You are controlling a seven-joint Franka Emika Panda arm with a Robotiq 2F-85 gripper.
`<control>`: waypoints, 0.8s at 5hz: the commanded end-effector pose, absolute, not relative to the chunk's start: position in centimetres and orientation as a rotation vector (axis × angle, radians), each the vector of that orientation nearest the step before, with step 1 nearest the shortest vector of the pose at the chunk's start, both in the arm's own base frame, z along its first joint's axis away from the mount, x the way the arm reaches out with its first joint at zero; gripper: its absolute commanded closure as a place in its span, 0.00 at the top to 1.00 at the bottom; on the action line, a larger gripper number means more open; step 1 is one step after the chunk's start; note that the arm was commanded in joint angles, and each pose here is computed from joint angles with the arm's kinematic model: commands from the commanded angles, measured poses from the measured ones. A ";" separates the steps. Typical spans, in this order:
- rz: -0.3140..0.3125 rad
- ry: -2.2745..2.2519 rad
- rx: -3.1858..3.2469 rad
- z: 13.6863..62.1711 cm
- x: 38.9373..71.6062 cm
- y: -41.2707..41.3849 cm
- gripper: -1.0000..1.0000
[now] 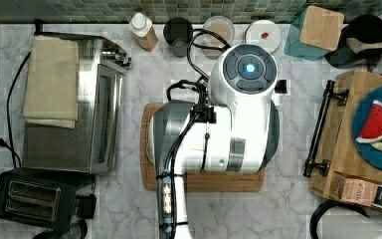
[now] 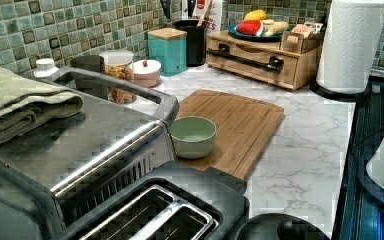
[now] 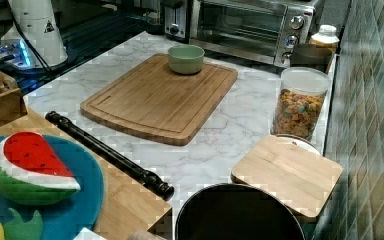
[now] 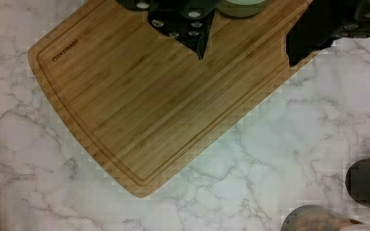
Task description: Open the drawer.
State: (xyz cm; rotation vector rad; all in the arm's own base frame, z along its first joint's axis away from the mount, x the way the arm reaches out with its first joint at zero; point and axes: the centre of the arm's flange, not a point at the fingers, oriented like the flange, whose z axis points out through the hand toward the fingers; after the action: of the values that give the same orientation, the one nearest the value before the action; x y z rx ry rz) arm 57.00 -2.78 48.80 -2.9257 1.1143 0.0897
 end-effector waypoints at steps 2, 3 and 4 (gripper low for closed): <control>-0.091 0.964 -3.040 45.4 55.0 -5.4 1.00; -0.252 0.642 -3.086 42.2 53.9 -12.0 1.00; -0.148 0.496 -3.140 42.8 55.4 -16.4 1.00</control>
State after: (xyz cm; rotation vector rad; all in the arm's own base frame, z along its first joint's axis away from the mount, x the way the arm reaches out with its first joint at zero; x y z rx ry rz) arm 57.88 -5.75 43.41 -3.1583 0.2593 -0.2762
